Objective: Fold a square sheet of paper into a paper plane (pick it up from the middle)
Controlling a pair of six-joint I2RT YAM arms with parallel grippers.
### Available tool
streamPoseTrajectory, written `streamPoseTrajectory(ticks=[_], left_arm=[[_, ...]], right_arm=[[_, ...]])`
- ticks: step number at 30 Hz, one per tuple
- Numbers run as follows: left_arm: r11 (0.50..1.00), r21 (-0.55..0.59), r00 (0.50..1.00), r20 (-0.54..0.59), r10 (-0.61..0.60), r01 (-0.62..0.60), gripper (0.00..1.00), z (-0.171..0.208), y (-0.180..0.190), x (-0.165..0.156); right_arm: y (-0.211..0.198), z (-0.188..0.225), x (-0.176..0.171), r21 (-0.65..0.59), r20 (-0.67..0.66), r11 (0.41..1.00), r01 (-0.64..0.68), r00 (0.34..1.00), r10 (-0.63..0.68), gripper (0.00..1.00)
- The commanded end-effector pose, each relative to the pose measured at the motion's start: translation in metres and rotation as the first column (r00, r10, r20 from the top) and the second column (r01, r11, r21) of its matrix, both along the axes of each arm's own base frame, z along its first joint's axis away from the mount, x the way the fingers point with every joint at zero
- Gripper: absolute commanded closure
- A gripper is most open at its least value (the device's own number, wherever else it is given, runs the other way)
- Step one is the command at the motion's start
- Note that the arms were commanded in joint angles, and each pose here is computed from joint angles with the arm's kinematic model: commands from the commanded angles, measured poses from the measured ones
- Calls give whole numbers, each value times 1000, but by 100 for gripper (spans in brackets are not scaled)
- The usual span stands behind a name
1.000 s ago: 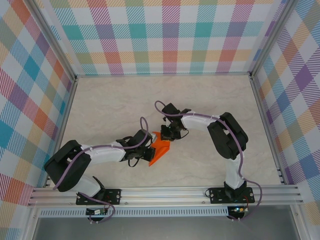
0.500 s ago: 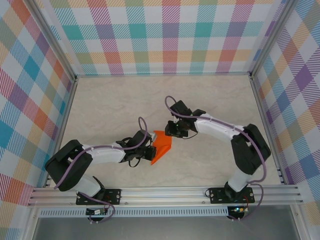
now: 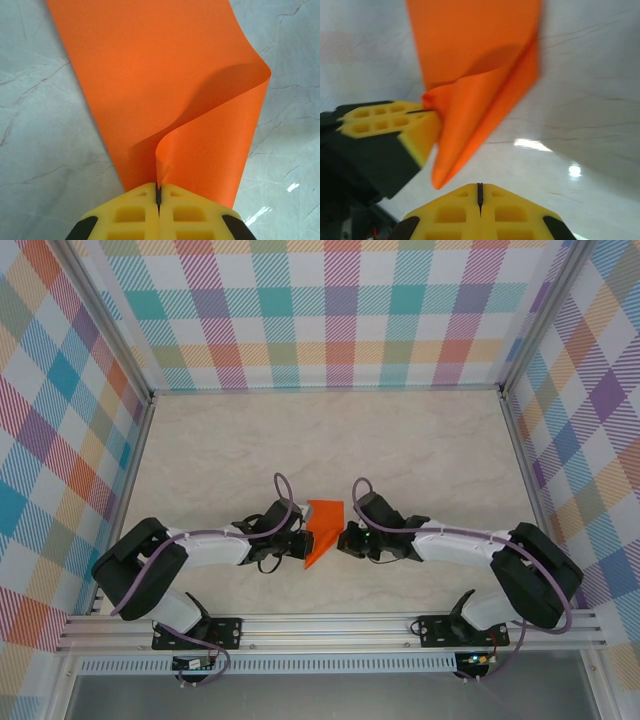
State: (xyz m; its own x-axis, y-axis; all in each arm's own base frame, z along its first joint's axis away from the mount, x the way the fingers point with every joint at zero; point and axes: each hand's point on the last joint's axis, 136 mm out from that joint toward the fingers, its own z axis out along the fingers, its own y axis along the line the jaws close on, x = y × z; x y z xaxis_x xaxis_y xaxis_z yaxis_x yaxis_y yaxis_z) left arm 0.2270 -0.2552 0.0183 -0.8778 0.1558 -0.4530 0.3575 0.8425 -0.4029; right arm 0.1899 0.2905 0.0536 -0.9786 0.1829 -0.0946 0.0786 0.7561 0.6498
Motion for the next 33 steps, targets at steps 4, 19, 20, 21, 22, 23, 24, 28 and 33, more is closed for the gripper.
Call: streamPoseTrajectory(ticks=[4,19,20,21,22,23,24,28,33], left_arm=[[996,93,995,-99,23,-13,96,-31,21,-16],[995,104,994,-108,17,-5,96,-33,23,-17],[994,106,994,-108,15,-3,96,-33,23,-17],[994,107,994,-108,15,-3,96,-33,23,-17],[994,108,994,-109,16,-4,96,-33,23,-17],[994,105,994,-109,13,-1,96,-33,22,-17],[994,107,994,-111,14,-2,96,-34,23,-17],[994,108,993,-115,10,3,96,-35,22,-17],[995,103,993,-122,7,5,96,-36,20,-17]], right_arm=[[51,5,-8,133,8,991,19,1000,-20,100],[67,-21,-23,158,-41,987,24,999,-18,100],[67,-22,-23,163,-42,986,30,999,-23,100],[68,-22,-22,165,-42,986,31,999,-24,100],[68,-23,-22,163,-44,986,29,999,-22,100],[69,-23,-22,167,-43,986,28,999,-21,100],[69,-24,-23,169,-44,985,25,999,-18,100],[68,-32,-25,161,-58,987,25,998,-15,100],[67,-38,-27,150,-67,988,27,998,-17,100]])
